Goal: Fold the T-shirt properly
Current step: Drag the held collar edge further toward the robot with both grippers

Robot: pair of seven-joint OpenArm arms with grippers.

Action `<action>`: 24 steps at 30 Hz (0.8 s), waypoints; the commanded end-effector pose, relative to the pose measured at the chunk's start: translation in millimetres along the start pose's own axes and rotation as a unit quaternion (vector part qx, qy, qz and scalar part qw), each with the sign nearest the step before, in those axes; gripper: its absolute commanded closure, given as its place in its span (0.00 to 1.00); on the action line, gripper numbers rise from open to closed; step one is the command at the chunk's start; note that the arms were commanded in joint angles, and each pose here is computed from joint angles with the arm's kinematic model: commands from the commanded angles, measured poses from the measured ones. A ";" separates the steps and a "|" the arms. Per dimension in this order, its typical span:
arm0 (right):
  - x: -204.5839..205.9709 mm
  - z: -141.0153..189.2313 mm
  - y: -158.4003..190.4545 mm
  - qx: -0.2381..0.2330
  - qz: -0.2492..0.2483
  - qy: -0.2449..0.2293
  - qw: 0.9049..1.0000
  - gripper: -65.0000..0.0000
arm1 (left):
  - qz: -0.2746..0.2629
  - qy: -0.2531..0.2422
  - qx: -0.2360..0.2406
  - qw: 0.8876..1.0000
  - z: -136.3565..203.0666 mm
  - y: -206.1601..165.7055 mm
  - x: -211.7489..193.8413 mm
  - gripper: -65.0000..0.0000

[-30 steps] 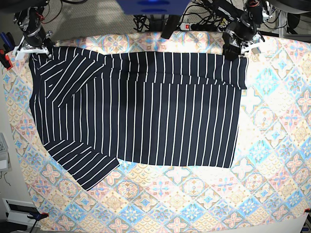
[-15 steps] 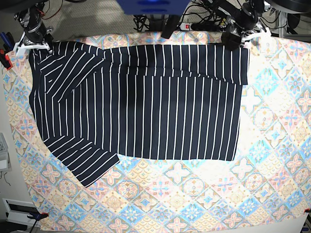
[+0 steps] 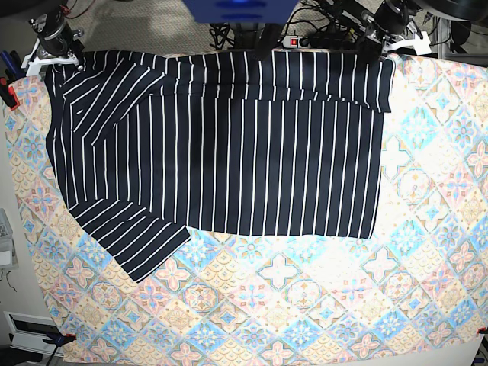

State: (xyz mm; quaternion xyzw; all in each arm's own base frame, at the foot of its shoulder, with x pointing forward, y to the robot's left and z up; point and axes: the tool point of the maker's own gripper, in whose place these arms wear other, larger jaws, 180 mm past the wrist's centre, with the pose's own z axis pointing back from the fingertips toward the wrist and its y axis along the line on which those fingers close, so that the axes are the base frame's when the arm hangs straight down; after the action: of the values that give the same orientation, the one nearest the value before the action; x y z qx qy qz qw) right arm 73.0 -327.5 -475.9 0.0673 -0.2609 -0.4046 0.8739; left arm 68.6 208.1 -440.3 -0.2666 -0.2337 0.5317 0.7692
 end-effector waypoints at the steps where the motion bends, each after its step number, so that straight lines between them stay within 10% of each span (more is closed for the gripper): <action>1: 13.2 3.4 1.4 0.005 0.008 -0.016 1.000 1.00 | -0.002 0.001 -0.006 1.000 4.3 -2.1 -0.5 1.00; 13: 20.1 1.3 6.3 0.010 0.008 -0.024 1.000 0.81 | -0.003 -0.001 -0.012 1.000 1.2 -6.3 1.5 0.99; 24: 59.3 20.2 11.9 0.014 0.017 -0.082 0.996 0.74 | -0.004 0.029 -0.012 1.000 2.0 -6.6 -9.1 0.71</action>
State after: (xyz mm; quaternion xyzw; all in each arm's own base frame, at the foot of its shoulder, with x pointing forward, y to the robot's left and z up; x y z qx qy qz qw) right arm 101.7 -353.1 -439.5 0.0495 -0.3263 -0.3950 0.8573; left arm 68.4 197.5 -440.6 -0.2844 -0.2145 0.5244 0.7734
